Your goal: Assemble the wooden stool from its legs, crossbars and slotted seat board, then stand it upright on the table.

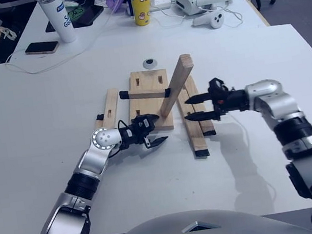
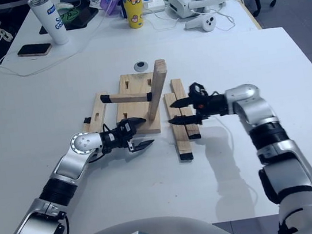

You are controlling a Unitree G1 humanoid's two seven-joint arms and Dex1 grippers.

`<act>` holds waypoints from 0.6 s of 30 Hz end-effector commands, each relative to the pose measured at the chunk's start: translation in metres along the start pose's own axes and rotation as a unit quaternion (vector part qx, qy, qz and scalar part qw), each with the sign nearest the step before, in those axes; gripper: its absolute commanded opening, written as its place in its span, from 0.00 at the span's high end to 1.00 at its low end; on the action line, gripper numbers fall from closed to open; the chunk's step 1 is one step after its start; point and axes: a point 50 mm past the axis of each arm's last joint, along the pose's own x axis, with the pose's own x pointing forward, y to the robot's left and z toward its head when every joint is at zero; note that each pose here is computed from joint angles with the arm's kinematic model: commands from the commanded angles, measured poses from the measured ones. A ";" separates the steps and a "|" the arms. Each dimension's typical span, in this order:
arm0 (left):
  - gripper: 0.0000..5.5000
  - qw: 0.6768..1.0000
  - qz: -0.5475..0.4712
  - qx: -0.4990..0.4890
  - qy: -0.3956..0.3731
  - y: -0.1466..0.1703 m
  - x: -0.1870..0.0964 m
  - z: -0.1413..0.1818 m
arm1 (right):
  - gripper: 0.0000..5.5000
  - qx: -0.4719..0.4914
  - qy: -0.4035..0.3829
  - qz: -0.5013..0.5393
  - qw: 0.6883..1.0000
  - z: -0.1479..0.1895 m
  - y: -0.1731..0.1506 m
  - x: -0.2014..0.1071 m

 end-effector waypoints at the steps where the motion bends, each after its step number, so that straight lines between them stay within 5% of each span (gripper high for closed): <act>1: 0.26 0.993 0.018 -0.068 0.099 -0.010 -0.008 -0.042 | 0.51 -0.002 -0.150 -0.028 0.988 0.073 -0.005 -0.041; 4: 0.26 0.992 0.016 -0.074 0.105 -0.013 -0.011 -0.046 | 0.60 -0.030 -0.456 0.066 0.887 0.199 0.014 -0.076; 8: 0.26 0.990 0.006 -0.075 0.117 -0.016 -0.012 -0.052 | 0.72 -0.079 -0.555 0.158 0.813 0.259 0.060 -0.061; 14: 0.26 0.990 -0.005 -0.075 0.121 -0.018 -0.010 -0.053 | 0.87 0.041 -0.472 0.128 0.871 0.211 0.062 0.040; 18: 0.26 0.990 -0.005 -0.078 0.119 -0.018 -0.011 -0.052 | 0.98 0.126 -0.204 -0.019 0.971 0.098 0.052 0.132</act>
